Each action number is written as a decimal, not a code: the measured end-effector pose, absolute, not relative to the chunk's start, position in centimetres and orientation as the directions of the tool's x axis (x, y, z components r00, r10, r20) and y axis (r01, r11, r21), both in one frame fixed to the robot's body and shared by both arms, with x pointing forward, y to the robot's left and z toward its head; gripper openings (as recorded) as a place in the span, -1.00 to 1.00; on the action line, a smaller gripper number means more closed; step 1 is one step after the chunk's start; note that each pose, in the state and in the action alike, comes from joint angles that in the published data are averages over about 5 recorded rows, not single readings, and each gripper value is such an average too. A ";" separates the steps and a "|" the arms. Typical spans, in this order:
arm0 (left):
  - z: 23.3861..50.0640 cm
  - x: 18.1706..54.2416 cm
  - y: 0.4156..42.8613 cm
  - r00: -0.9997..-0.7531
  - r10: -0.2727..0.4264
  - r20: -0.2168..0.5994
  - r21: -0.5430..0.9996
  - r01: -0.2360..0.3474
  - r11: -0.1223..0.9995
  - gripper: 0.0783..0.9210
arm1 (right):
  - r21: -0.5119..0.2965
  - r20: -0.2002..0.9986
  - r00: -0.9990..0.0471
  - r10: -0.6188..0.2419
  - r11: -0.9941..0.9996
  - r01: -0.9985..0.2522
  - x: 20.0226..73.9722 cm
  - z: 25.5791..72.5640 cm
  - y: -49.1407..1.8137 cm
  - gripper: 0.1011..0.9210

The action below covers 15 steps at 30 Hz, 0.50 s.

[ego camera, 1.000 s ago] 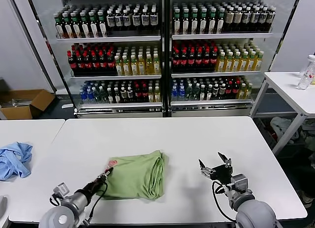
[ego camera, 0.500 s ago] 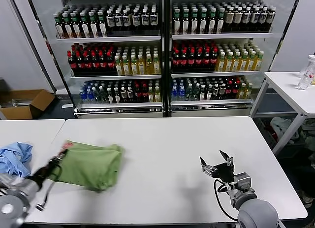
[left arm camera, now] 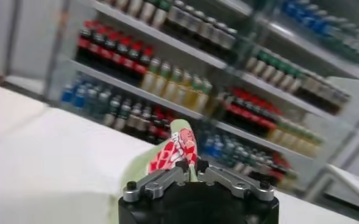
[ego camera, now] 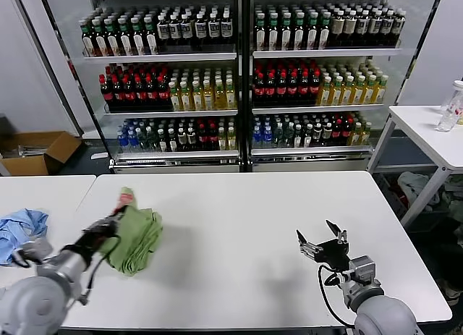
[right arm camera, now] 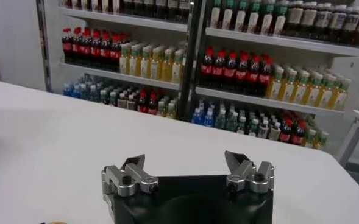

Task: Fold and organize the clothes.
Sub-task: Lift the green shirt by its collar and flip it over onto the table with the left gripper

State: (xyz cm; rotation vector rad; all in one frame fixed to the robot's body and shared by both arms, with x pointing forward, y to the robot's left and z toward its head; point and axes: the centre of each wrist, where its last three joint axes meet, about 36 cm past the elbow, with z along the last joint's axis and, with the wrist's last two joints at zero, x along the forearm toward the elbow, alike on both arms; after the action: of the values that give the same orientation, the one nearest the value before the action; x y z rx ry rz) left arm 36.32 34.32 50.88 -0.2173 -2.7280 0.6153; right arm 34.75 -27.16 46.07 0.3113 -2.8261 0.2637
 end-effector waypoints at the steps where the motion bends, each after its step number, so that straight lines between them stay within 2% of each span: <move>1: 50.8 36.3 33.3 -0.928 0.239 0.285 -0.453 0.090 0.887 -0.91 | -0.148 0.297 -0.937 -0.185 0.960 -0.237 34.7 46.1 -27.2 0.76; 7: 49.4 36.9 28.1 -0.892 0.354 0.282 -0.555 0.149 0.819 -0.91 | -0.145 0.290 -0.939 -0.186 0.961 -0.236 34.9 46.3 -27.2 0.76; 15: 46.0 39.7 21.7 -0.838 0.449 0.311 -0.664 0.146 0.734 -0.91 | -0.144 0.282 -0.940 -0.190 0.961 -0.238 35.3 46.5 -27.3 0.76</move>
State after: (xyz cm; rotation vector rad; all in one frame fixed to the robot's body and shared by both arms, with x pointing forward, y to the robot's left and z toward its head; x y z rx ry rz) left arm 39.65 21.68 46.05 -0.4534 -2.4778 0.8948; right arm 35.26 -27.26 46.52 0.3162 -2.8438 0.2558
